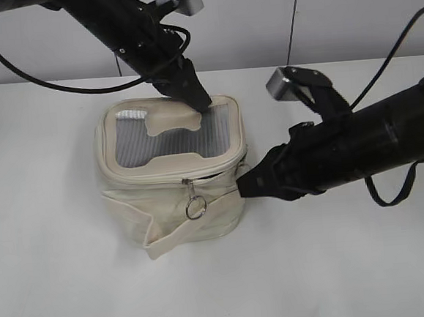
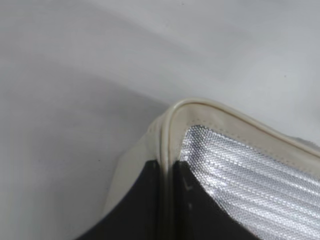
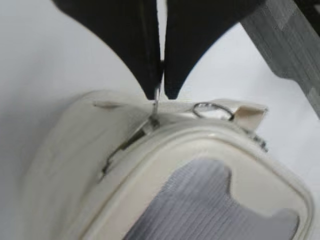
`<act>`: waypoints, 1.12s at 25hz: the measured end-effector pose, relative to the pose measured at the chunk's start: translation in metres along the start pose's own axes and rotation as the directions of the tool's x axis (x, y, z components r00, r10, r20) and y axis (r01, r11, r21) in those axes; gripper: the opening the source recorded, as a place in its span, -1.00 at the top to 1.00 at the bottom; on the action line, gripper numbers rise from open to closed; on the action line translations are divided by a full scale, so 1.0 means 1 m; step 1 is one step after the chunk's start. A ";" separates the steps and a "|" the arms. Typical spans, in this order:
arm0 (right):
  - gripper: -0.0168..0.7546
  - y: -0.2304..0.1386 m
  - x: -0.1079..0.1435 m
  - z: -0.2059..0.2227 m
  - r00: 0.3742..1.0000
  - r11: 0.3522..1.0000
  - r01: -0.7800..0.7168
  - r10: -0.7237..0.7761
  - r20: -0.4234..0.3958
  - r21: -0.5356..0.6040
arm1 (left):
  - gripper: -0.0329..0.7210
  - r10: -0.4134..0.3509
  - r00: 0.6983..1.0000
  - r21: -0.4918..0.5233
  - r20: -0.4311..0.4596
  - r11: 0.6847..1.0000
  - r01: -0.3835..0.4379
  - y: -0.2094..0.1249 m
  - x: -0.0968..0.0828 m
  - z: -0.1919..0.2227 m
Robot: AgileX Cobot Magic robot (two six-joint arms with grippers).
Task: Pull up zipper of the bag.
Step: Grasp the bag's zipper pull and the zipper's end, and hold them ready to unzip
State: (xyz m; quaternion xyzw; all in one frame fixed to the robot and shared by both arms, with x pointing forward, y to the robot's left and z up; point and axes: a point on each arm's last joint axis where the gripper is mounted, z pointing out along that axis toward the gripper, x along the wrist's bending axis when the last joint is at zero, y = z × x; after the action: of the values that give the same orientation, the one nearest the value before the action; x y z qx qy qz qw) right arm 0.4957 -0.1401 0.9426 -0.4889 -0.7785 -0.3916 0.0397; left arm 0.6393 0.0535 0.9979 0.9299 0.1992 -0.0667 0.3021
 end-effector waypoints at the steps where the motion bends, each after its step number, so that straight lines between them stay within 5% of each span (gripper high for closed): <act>1: 0.93 -0.002 0.006 0.002 0.999 0.999 0.032 -0.032 -0.010 0.016 | 0.81 -0.006 1.000 -0.001 -0.002 1.000 0.006 0.000 0.000 0.000; 8: 0.93 -0.020 0.045 0.017 0.988 0.984 0.145 -0.138 -0.076 0.104 | 0.81 -0.030 1.000 0.000 -0.004 1.000 0.030 0.000 0.000 0.000; 13: 0.93 -0.019 0.057 0.023 0.987 0.984 0.157 -0.155 -0.030 0.079 | 0.81 -0.070 0.998 0.001 -0.003 0.998 0.070 0.000 0.000 0.000; 20: 0.93 0.002 0.092 0.047 0.974 0.976 0.216 -0.214 -0.069 0.032 | 0.81 -0.097 0.995 -0.004 -0.011 0.995 0.097 0.001 0.000 0.000; 28: 0.84 -0.004 0.093 0.054 0.989 0.982 0.141 -0.135 -0.058 0.121 | 0.78 -0.125 0.992 -0.011 -0.008 0.992 0.125 0.001 0.001 0.000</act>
State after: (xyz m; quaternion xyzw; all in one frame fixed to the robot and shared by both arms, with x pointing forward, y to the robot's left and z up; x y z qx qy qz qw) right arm 0.4617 -0.0380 0.9444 -0.4205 -0.8324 -0.3557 0.0621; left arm 0.6404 0.0530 0.9982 0.9142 0.2585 -0.0805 0.3015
